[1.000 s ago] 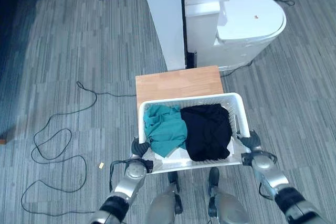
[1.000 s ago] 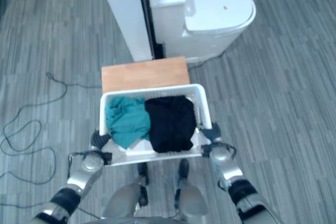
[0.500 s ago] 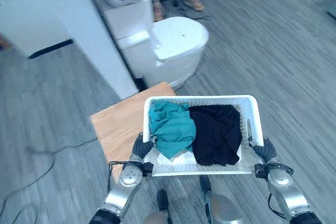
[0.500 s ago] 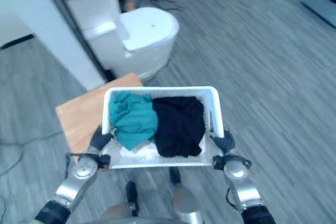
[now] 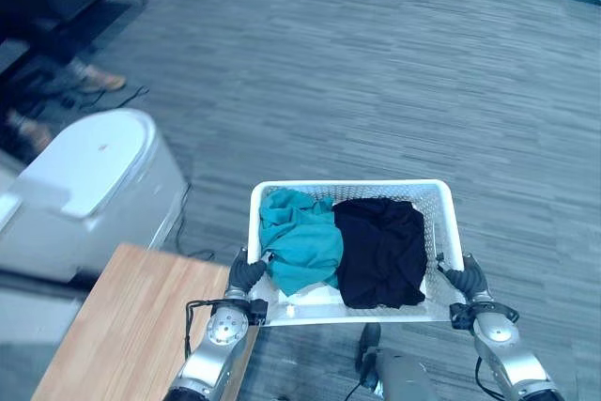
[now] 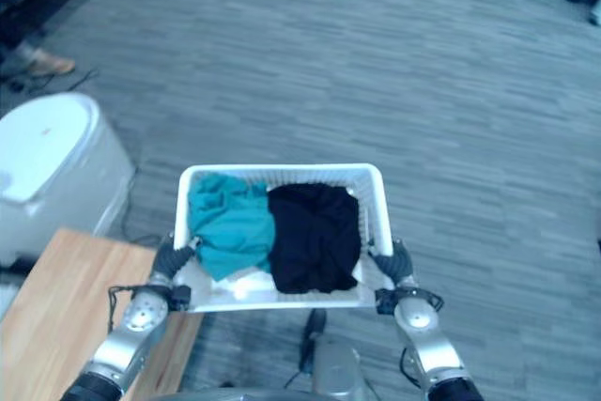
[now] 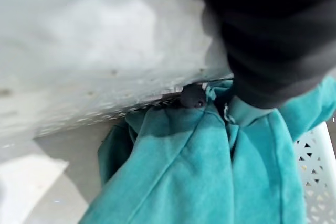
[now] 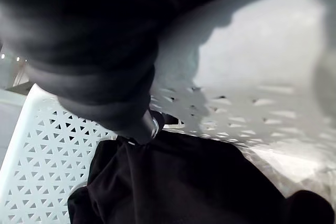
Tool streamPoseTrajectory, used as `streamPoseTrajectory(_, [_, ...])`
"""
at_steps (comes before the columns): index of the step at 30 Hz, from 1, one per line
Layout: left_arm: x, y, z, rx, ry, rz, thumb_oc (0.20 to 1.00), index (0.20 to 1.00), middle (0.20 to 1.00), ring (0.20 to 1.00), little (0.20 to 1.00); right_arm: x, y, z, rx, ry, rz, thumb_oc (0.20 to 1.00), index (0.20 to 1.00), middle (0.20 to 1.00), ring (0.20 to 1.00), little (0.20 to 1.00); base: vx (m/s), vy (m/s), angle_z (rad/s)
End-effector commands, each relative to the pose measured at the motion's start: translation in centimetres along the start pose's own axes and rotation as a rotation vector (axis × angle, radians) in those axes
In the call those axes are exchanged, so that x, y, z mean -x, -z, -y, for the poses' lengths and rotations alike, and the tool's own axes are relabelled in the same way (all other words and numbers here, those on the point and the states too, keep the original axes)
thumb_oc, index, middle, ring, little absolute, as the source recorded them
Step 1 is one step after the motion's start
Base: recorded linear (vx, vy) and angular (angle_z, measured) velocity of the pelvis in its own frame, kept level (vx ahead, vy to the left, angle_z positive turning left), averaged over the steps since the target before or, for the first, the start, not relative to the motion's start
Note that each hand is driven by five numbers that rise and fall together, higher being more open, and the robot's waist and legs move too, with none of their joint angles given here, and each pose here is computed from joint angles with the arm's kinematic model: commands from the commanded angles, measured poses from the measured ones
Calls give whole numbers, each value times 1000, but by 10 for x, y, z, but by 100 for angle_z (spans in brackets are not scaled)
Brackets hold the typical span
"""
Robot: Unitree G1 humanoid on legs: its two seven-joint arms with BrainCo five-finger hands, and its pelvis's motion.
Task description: Grab the laundry basket,head to the washer,open it,put in the laundry and shut it.
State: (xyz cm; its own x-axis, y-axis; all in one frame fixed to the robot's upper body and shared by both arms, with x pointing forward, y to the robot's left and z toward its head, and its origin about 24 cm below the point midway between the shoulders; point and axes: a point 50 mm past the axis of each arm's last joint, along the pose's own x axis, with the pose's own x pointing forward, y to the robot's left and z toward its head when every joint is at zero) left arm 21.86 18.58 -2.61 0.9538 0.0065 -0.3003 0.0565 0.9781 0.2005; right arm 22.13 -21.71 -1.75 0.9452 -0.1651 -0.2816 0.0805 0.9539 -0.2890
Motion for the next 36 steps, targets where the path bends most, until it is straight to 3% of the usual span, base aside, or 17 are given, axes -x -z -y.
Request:
streamPoseTrajectory(1, [-11, -39, 10, 37, 24, 187, 200, 200, 200, 200, 200, -1, -74, -14, -98, -169, 367, 200, 200, 200, 200, 200, 156, -42, -99])
streamPoseTrajectory(13, [-2, -23, 13, 55, 21, 121, 200, 200, 200, 200, 200, -3, -60, -12, -106, -128, 314, 200, 200, 200, 200, 200, 318, 9, -64])
streamPoseTrajectory(21, [0, -21, 0, 10, -4, 118, 200, 200, 200, 200, 200, -2, -68, -28, -94, -203, 345, 200, 200, 200, 200, 200, 456, 105, -59])
streamPoseTrajectory(28, [-2, -28, -8, 8, -37, 146, 200, 200, 200, 200, 200, -3, -76, -33, -80, -231, 368, 200, 200, 200, 200, 200, 296, 11, -16])
streamPoseTrajectory(36, [-1, -24, -9, 20, -56, 142, 200, 200, 200, 200, 200, 1, -63, -16, -62, -171, 333, 200, 200, 200, 200, 200, 446, -142, 11])
